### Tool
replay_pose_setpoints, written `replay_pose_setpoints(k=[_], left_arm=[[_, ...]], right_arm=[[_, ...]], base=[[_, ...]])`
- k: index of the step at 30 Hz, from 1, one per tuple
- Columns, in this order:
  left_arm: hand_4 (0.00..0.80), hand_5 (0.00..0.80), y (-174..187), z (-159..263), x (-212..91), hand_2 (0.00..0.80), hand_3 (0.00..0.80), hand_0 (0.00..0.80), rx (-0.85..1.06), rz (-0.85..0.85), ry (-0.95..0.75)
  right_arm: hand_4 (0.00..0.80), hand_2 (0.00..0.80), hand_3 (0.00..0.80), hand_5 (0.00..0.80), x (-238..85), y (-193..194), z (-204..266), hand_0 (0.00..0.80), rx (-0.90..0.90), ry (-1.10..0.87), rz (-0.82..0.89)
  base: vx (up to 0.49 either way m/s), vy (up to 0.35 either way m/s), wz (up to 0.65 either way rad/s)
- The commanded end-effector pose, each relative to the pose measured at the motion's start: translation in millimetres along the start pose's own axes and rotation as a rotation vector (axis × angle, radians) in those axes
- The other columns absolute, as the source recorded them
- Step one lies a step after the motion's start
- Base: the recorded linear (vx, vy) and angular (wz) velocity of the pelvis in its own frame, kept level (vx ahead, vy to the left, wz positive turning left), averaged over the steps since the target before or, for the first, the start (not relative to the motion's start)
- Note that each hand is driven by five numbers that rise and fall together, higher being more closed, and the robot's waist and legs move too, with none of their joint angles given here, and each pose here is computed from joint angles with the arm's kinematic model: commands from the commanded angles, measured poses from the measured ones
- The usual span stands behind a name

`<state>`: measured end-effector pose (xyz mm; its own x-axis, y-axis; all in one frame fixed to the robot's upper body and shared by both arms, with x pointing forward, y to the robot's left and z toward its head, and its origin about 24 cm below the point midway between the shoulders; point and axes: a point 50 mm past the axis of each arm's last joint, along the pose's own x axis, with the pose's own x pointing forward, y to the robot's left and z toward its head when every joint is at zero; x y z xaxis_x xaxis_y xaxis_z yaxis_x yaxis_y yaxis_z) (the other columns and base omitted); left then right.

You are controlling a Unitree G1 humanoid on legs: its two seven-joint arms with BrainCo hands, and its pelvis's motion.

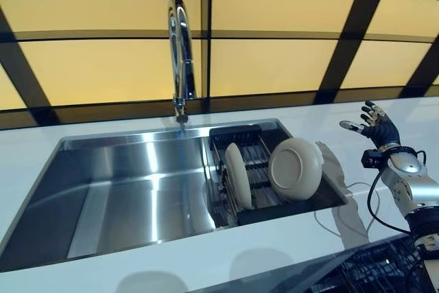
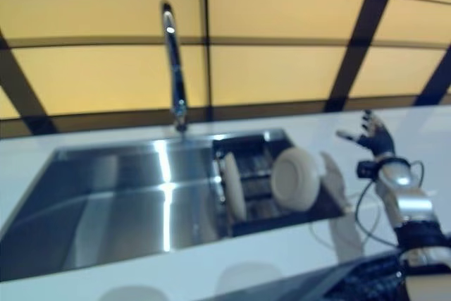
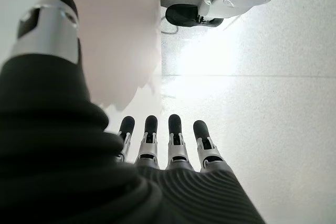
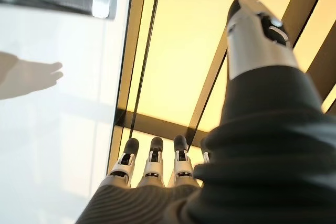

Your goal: Take plates into dishwasher

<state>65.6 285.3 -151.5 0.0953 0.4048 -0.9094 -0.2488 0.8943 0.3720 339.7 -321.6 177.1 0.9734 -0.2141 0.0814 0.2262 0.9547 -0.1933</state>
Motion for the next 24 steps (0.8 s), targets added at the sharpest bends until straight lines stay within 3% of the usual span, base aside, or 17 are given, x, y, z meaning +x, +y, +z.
replay_pose_setpoints(k=[1, 12, 24], left_arm=[[0.0, 0.0, 6, -1, 1, 0.0, 0.0, 0.0, 0.048, 0.031, 0.006], [0.0, 0.0, 9, -8, 2, 0.0, 0.0, 0.0, 0.066, 0.026, 0.018], [0.0, 0.0, 17, -7, 2, 0.0, 0.0, 0.0, 0.064, 0.046, 0.006]], right_arm=[[0.0, 0.0, 0.0, 0.0, 13, 1, 28, 0.0, -0.017, -0.053, 0.043], [0.0, 0.0, 0.0, 0.0, 13, 13, 7, 0.0, -0.076, 0.075, 0.166], [0.0, 0.0, 0.0, 0.0, 9, 10, -8, 0.0, -0.137, 0.157, 0.193]], base=[[0.054, 0.001, 0.02], [0.036, 0.005, 0.01], [0.008, 0.0, 0.0]])
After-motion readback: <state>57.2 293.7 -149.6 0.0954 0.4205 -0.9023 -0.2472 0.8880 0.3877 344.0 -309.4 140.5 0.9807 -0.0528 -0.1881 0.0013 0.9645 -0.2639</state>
